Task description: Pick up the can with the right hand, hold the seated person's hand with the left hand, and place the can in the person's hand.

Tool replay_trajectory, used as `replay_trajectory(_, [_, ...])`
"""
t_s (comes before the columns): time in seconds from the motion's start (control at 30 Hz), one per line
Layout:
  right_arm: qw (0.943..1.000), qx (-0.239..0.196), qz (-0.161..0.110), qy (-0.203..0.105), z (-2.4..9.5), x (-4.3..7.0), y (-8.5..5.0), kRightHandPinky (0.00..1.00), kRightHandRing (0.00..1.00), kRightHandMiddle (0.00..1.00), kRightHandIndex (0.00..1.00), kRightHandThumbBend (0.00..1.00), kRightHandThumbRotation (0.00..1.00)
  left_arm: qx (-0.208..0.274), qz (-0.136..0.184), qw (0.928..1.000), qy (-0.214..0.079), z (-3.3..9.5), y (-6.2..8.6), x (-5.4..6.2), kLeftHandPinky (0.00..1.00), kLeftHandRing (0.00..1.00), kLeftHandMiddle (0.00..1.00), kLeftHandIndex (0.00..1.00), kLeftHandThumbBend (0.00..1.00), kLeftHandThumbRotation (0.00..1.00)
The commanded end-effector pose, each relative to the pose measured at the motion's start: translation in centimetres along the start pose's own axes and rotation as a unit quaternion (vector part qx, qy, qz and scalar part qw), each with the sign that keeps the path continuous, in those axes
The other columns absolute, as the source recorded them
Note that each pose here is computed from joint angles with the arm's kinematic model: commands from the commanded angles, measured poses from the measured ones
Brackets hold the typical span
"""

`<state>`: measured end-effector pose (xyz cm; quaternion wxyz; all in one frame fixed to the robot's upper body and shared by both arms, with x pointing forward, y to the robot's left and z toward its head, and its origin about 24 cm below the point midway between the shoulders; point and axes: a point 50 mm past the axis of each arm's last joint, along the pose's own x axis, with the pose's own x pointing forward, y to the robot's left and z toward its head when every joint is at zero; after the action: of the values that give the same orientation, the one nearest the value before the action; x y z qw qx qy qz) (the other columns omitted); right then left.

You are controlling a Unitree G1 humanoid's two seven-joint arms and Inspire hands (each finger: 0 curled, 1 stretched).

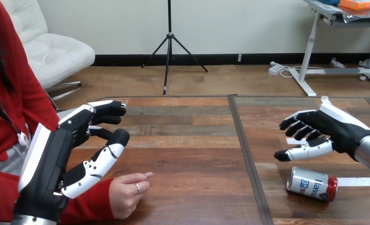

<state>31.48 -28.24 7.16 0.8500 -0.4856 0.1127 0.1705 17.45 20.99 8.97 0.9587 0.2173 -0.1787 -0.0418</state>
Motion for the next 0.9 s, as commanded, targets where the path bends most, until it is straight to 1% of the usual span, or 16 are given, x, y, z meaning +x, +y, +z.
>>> replay_trajectory(0.0, [0.9994, -0.019, -0.023, -0.019, 0.7, -0.5, -2.2, 0.70, 0.73, 0.74, 0.75, 1.00, 0.41, 0.004, 0.002, 0.9997, -0.023, 0.5, 0.2, 0.6, 0.60, 0.72, 0.73, 0.70, 0.51, 0.57])
replay_trajectory(0.5, [0.9997, -0.024, -0.010, 0.003, -0.3, -1.1, -2.8, 0.69, 0.73, 0.75, 0.75, 1.00, 0.39, 0.003, 0.003, 0.9998, -0.021, 0.4, 0.2, 0.6, 0.60, 0.71, 0.73, 0.70, 0.53, 0.60])
replay_trajectory(0.87, [0.9993, -0.030, 0.007, 0.021, -0.5, -1.6, -3.4, 0.71, 0.75, 0.77, 0.77, 1.00, 0.36, 0.002, 0.002, 0.9998, -0.020, 0.5, 0.2, 0.6, 0.61, 0.72, 0.73, 0.70, 0.53, 0.61])
